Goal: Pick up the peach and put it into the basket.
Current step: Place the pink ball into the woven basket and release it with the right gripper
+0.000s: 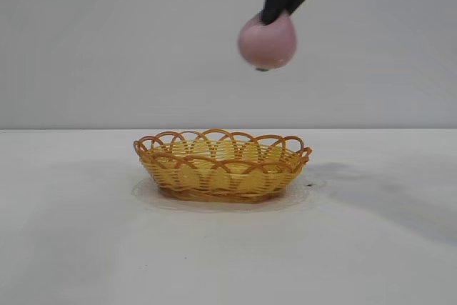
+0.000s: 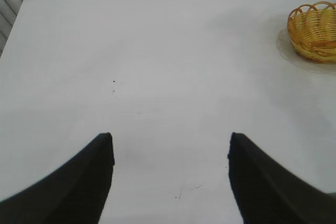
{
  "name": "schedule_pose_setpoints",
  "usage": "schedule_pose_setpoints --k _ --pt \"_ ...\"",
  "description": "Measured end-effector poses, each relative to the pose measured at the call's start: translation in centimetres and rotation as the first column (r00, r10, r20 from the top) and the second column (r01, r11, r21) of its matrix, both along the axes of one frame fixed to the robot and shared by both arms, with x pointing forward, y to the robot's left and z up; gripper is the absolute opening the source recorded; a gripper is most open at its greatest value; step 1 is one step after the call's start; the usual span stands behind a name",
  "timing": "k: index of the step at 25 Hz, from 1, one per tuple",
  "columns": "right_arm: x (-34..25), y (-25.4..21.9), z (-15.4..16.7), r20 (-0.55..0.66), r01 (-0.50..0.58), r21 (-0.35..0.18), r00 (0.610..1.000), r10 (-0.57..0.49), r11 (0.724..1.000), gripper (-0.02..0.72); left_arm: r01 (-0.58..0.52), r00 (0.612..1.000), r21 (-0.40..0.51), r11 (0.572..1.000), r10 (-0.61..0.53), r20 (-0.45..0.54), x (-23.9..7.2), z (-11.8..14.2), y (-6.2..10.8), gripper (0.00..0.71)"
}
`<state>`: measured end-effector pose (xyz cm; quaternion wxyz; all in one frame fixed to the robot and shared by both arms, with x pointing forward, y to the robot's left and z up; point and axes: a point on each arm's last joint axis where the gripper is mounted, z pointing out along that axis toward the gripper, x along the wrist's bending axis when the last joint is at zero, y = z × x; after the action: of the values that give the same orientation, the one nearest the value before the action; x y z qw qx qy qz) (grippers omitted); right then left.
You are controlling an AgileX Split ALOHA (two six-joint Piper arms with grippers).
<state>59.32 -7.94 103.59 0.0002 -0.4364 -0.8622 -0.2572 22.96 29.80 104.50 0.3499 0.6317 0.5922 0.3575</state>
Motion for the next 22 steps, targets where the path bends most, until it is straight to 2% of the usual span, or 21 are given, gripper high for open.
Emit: schedule_pose_setpoints --k 5,13,14,15,16,22 --pt "-1.3 3.9 -4.0 -0.083 -0.094 -0.04 0.992 0.09 0.995 0.0 0.0 1.0 0.0 1.0 0.0 0.0 0.0 0.0 0.0 0.456" --pt "-0.9 4.7 -8.4 -0.171 -0.111 -0.09 0.981 0.094 0.99 0.0 0.0 1.0 0.0 1.0 0.0 0.0 0.0 0.0 0.0 0.456" --pt "-0.9 4.7 -8.6 -0.171 -0.112 -0.095 0.981 0.095 0.989 0.056 0.0 1.0 0.0 1.0 0.0 0.0 0.0 0.0 0.0 0.456" --pt "-0.8 4.6 -8.8 -0.17 -0.116 -0.106 0.981 0.097 0.988 0.056 0.0 1.0 0.0 1.0 0.0 0.0 0.0 0.0 0.0 0.456" --pt "-0.8 4.6 -9.0 -0.17 -0.118 -0.111 0.981 0.098 0.987 0.118 0.0 1.0 0.0 1.0 0.0 0.0 0.0 0.0 0.0 0.456" --pt "-0.8 4.6 -9.1 -0.174 -0.117 -0.117 0.98 0.095 0.986 0.333 0.0 1.0 0.0 1.0 0.0 0.0 0.0 0.0 0.0 0.456"
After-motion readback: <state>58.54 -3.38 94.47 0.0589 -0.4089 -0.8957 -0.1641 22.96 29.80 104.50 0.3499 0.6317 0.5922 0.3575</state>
